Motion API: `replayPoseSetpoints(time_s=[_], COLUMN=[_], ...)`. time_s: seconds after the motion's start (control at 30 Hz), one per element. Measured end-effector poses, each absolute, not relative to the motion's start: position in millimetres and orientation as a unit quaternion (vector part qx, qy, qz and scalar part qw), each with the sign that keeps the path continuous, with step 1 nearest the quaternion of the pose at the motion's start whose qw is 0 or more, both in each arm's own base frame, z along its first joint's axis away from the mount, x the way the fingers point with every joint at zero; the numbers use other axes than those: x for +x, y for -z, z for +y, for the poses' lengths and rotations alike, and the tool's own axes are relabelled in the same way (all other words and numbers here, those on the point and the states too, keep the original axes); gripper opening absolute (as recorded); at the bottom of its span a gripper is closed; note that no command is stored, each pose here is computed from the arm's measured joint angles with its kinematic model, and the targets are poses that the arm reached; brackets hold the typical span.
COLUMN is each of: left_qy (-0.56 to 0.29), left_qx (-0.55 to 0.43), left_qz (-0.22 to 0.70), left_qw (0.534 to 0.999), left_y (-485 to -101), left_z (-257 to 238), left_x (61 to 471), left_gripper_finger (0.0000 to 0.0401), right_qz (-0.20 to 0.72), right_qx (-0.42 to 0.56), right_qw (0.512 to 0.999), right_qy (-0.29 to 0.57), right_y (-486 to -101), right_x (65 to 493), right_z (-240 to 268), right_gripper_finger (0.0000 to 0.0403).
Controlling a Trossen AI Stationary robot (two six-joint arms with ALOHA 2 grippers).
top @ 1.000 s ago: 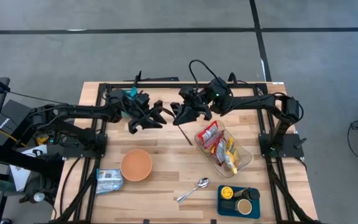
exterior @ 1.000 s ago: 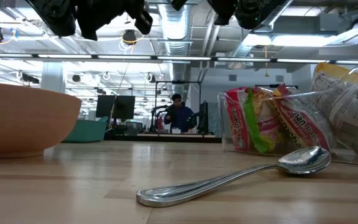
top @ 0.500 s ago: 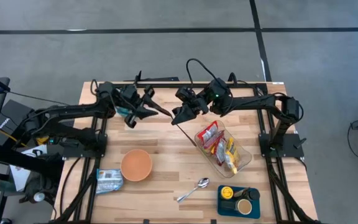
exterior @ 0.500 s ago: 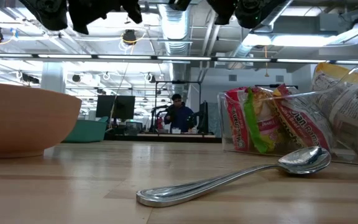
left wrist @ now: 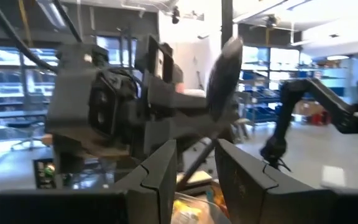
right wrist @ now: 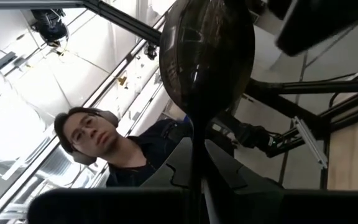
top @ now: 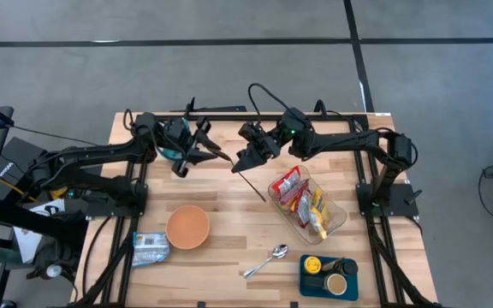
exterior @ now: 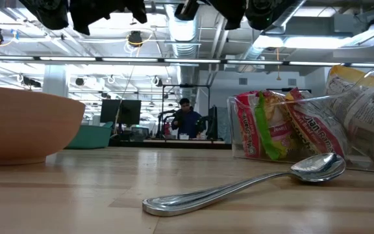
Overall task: Pick & Place Food Item
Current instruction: Put the black spoon into the green bin
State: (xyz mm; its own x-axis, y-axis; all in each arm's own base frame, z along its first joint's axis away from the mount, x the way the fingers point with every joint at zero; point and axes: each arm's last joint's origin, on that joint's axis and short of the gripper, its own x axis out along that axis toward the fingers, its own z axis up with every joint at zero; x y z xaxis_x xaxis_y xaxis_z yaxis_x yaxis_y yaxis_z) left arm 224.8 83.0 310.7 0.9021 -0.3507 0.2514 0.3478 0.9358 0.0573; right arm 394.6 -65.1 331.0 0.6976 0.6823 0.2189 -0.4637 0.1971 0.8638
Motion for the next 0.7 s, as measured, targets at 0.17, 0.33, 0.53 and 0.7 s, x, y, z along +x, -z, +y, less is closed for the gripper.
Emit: replayPoseSetpoints(time_s=[0.17,0.33,0.53,0.7], left_qy=[0.19,0.193,0.207,0.204], left_qx=[-0.013,-0.019,-0.022,-0.024], left_qz=[-0.12,-0.121,-0.121,-0.127], left_qw=[0.974,0.974,0.971,0.97], left_y=[-310,-310,-310,-311], left_z=[83,82,75,70], left_x=[225,225,227,229], left_gripper_finger=[0.0104,0.0104,0.0104,0.0104], right_qz=[0.109,0.119,0.113,0.103], right_qx=[0.511,0.519,0.513,0.51], right_qw=[0.767,0.764,0.77,0.779], right_qy=[-0.373,-0.364,-0.362,-0.349], right_y=[-330,-328,-327,-327], right_x=[395,396,396,397], right_z=[-65,-66,-66,-67], right_gripper_finger=[0.001,0.001,0.001,0.001])
